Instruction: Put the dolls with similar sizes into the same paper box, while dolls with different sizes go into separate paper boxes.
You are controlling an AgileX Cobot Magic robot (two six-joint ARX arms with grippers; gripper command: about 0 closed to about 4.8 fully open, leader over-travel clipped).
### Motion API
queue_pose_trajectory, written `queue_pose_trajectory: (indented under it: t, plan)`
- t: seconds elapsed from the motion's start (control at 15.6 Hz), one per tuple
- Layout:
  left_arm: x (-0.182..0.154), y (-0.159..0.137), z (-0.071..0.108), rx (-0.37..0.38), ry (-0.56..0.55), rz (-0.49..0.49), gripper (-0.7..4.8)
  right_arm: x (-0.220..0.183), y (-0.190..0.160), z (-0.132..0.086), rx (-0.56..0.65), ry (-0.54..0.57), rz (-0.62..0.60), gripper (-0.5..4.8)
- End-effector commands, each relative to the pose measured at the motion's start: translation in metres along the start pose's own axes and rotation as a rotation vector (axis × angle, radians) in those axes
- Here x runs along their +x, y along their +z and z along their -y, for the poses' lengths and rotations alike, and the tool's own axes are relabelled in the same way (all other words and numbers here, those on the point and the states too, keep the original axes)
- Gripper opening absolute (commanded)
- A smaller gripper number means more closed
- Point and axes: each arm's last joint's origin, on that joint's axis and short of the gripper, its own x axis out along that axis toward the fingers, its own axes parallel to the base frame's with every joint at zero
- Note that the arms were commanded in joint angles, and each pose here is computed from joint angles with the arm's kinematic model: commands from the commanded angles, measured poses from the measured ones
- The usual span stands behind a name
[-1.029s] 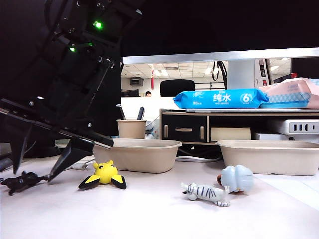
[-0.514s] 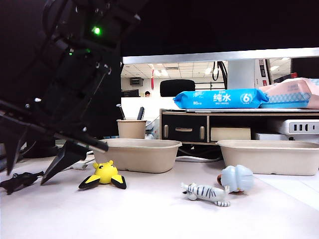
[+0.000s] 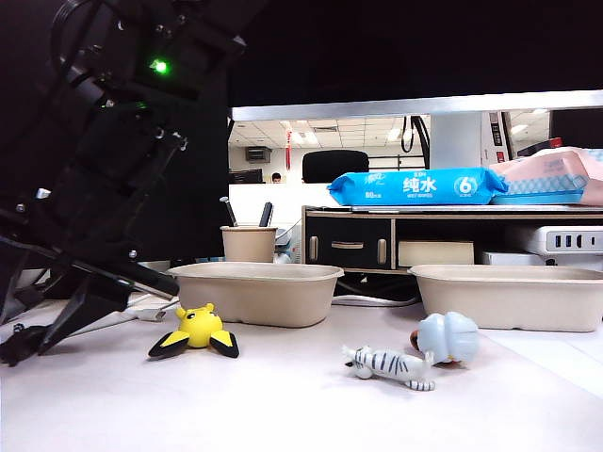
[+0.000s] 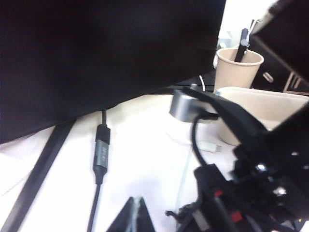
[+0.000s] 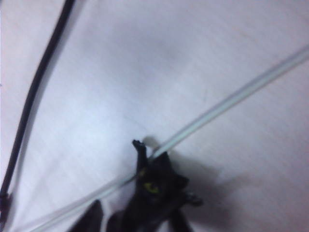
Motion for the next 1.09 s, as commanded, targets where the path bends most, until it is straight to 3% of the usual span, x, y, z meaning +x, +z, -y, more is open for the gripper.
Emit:
queue_pose_trajectory:
  t: [0.06, 0.13, 0.71, 1.09]
  plan:
    - [0.000, 0.001, 0.000, 0.004, -0.003, 0.010, -0.05, 0.001, 0.000, 0.002, -0.007, -0.019, 0.007, 0.82]
    - [0.000, 0.001, 0.000, 0.004, -0.003, 0.010, -0.05, 0.001, 0.001, 0.004, -0.021, -0.025, 0.011, 0.36]
    - [0.000, 0.001, 0.004, 0.009, -0.041, 0.008, -0.05, -0.034, 0.037, -0.006, -0.037, 0.005, 0.098, 0.35]
    - [0.002, -0.002, 0.008, 0.012, -0.089, -0.030, -0.05, -0.055, 0.047, 0.026, -0.002, -0.085, 0.031, 0.35]
